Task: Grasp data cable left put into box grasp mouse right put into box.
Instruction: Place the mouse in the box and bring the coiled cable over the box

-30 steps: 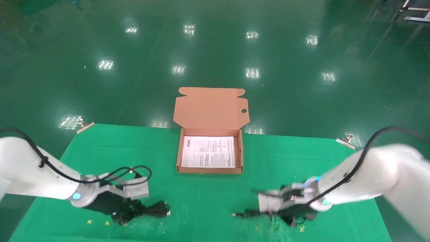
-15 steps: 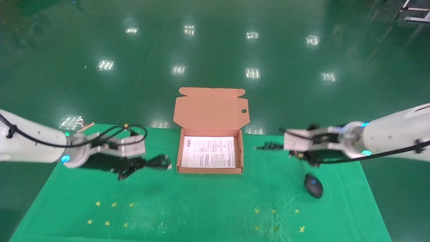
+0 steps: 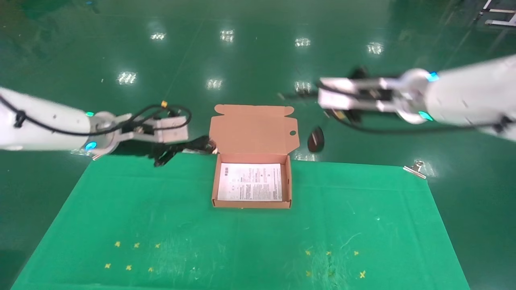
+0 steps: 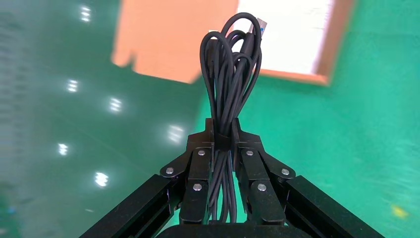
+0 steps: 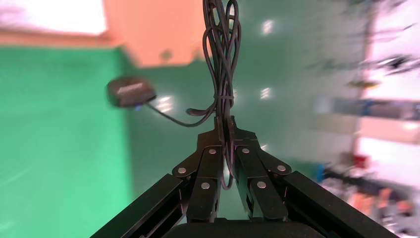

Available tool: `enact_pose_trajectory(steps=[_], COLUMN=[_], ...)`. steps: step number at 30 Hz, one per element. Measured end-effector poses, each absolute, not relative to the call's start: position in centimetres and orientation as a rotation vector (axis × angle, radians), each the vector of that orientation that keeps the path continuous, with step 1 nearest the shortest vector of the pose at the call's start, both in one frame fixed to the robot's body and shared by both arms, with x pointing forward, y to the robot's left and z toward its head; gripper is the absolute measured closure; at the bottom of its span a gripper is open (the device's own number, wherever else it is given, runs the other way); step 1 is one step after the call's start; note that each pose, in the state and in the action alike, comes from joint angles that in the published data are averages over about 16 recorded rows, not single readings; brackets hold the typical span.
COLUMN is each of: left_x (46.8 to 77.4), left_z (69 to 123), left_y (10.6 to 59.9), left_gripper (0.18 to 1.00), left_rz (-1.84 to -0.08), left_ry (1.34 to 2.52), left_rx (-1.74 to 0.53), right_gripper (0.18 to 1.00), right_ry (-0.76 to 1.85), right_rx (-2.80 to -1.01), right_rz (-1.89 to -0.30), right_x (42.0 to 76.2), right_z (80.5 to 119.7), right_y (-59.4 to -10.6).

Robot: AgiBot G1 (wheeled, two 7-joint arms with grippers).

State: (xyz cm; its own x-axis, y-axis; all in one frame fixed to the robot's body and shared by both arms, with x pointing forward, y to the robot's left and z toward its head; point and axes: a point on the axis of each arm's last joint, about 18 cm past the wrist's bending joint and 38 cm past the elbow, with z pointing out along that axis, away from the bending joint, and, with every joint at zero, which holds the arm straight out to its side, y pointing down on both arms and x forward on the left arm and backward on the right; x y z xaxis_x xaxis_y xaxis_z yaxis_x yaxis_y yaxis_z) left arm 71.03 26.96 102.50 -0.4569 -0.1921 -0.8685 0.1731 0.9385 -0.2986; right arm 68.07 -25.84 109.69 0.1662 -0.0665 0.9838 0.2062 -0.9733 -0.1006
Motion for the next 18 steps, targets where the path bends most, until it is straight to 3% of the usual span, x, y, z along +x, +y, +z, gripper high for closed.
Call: enact_pose_trajectory(steps=[9,18], left_x=[72.2,72.9], left_z=[107.8,111.4], left_y=[24.6,24.6], left_gripper=[0.944,0.945], left_rz=[-0.428,-0.446], left_ry=[1.876,1.797], left_rx=[0.004,-0.052], right_gripper=[0.986,0.986], right_ry=[-0.271,-0.345], right_rx=[-2.001,-1.881], right_rz=[-2.011,-2.035], right_x=[70.1,71.7], right_z=[115.9,118.4], right_y=[-19.9,-15.3])
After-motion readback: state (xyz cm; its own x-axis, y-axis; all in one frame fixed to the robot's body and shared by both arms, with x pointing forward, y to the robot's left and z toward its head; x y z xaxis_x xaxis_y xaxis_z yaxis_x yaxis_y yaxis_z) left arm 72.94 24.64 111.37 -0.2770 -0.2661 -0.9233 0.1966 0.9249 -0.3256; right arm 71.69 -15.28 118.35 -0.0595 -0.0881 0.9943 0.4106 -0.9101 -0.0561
